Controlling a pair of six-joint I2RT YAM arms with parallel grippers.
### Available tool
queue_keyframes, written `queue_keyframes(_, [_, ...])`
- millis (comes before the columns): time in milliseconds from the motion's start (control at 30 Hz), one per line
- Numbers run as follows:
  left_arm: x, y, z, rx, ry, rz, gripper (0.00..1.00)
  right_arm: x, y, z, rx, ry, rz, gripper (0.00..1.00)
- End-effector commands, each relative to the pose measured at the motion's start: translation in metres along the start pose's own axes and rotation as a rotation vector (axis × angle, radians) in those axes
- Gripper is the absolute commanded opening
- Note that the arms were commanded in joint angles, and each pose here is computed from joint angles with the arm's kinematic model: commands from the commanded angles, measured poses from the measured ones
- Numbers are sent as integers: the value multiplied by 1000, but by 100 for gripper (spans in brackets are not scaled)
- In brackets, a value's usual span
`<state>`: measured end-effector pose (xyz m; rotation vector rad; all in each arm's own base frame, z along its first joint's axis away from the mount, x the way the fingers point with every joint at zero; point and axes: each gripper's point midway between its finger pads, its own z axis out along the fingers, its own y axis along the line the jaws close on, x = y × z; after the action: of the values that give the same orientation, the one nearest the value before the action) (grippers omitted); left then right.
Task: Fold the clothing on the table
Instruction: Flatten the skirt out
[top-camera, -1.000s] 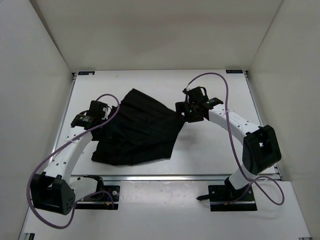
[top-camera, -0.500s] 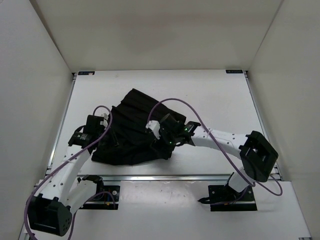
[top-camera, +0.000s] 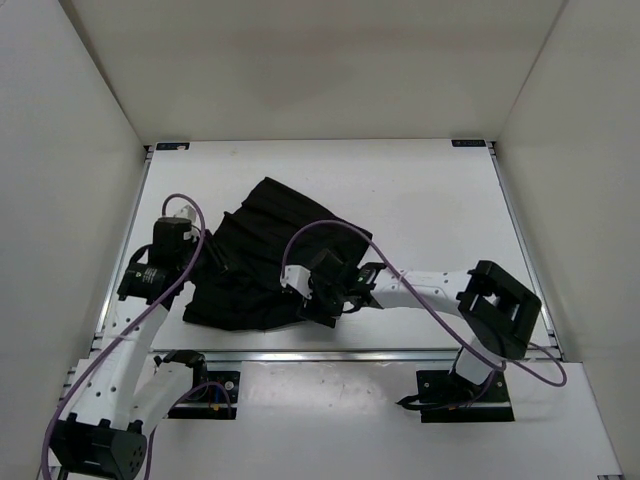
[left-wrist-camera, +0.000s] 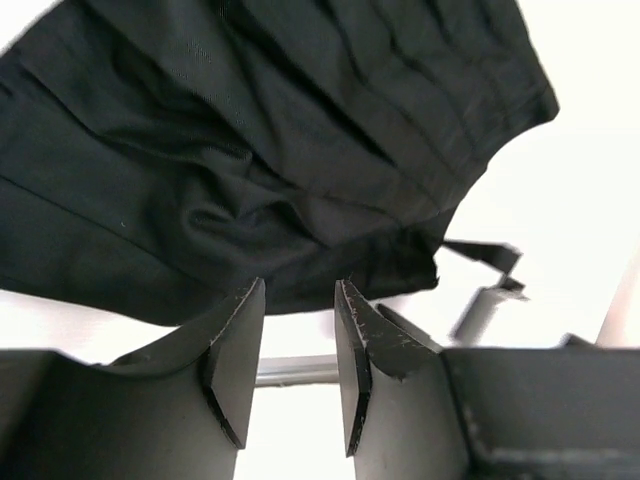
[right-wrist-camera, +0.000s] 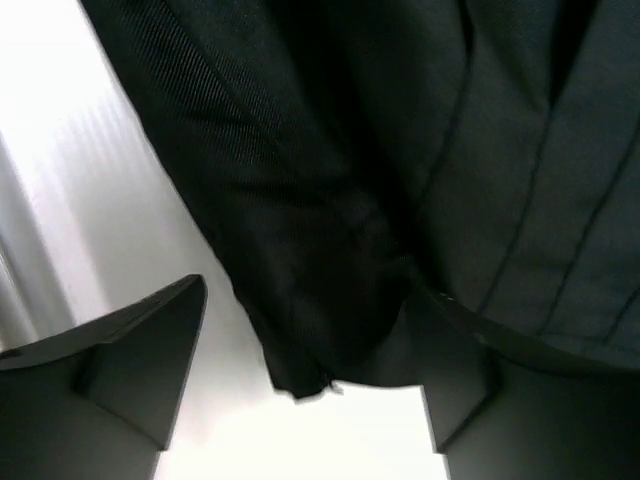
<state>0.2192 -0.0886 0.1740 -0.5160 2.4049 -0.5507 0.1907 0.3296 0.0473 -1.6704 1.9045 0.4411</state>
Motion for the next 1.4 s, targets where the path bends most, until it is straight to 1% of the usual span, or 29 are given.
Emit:
queue_keyframes(0, [-33,-8,-28,-13,-140,6,45,-21,-13,13,50,-39,-97,69])
queue_keyframes(67, [-42,-8,-37,-42,-181,30,47,-18,-8,20,9,0,-105,34])
queue_keyframes(100, [-49,-16,-47,-27,-201,38,47,-10,-4,23,-13,44,-101,0])
queue_keyframes(233, [-69,-18,-68,-62,-285,36,46,-30,-13,23,5,32,-5,0])
queue_keyframes(333, [-91,-21,-98,-72,-412,3,44,-93,-43,16,57,-55,65,0])
queue_keyframes(367, [-98,-22,-108,-74,-452,-10,44,-126,-58,8,71,-95,103,0])
queue_keyframes(400, [-104,-23,-123,-87,-498,-8,44,-172,-76,-9,73,-183,159,0])
queue_keyframes(433, [-113,-23,-137,-110,-557,-18,43,-206,-111,-34,97,-286,267,0])
queue_keyframes(467, [-121,-29,-155,-93,-608,-25,42,-222,-121,-48,74,-351,330,0])
queue_keyframes(500, [-123,-30,-162,-92,-623,-28,42,-247,-138,-77,64,-467,478,0])
queue_keyframes(533, [-129,-31,-175,-100,-664,-29,41,-247,-163,-103,55,-528,564,0])
queue_keyframes(567, [-131,-35,-186,-92,-695,-30,40,-243,-199,-141,55,-630,763,0])
queue_keyframes(600, [-131,-36,-186,-93,-693,-30,40,-247,-193,-154,34,-656,807,0])
queue_keyframes(633, [-130,-39,-186,-93,-686,-9,39,-228,-210,-178,104,-705,875,0])
queue_keyframes(667, [-127,-45,-181,-81,-665,8,38,-204,-221,-203,137,-774,1039,0])
queue_keyframes(700, [-121,-47,-174,-75,-630,37,37,-175,-242,-217,186,-808,1140,0])
queue_keyframes(733, [-121,-49,-162,-86,-606,56,38,-142,-234,-216,166,-812,1288,0])
queue_keyframes(767, [-116,-50,-153,-73,-564,82,39,-111,-244,-223,162,-815,1367,0])
queue_keyframes(800, [-109,-54,-137,-45,-504,115,40,-66,-238,-214,174,-771,1481,0])
queue_keyframes(833, [-103,-53,-120,-44,-467,126,39,-34,-220,-198,158,-683,1535,0])
queue_keyframes(867, [-88,-54,-102,-22,-394,136,41,-11,-214,-194,156,-640,1572,0])
queue_keyframes(900, [-80,-62,-91,23,-344,150,42,21,-196,-180,154,-545,1627,0])
queue_keyframes(933, [-71,-59,-70,15,-286,162,42,47,-174,-165,144,-468,1677,0])
queue_keyframes(967, [-56,-64,-59,56,-207,181,40,61,-162,-163,137,-434,1692,0])
queue_keyframes(1033, [-26,-61,-15,61,-57,191,34,106,-122,-141,157,-320,1752,0])
queue_keyframes(1067, [-9,-57,0,51,1,197,34,114,-112,-137,158,-299,1767,0])
queue_keyframes(1167, [25,-68,38,59,106,233,40,139,-82,-120,130,-280,1832,0])
queue_keyframes(1267, [66,-83,60,83,204,268,42,137,-84,-119,137,-307,1810,0])
queue_keyframes(1367, [97,-86,79,77,282,234,48,133,-90,-118,131,-307,1792,0])
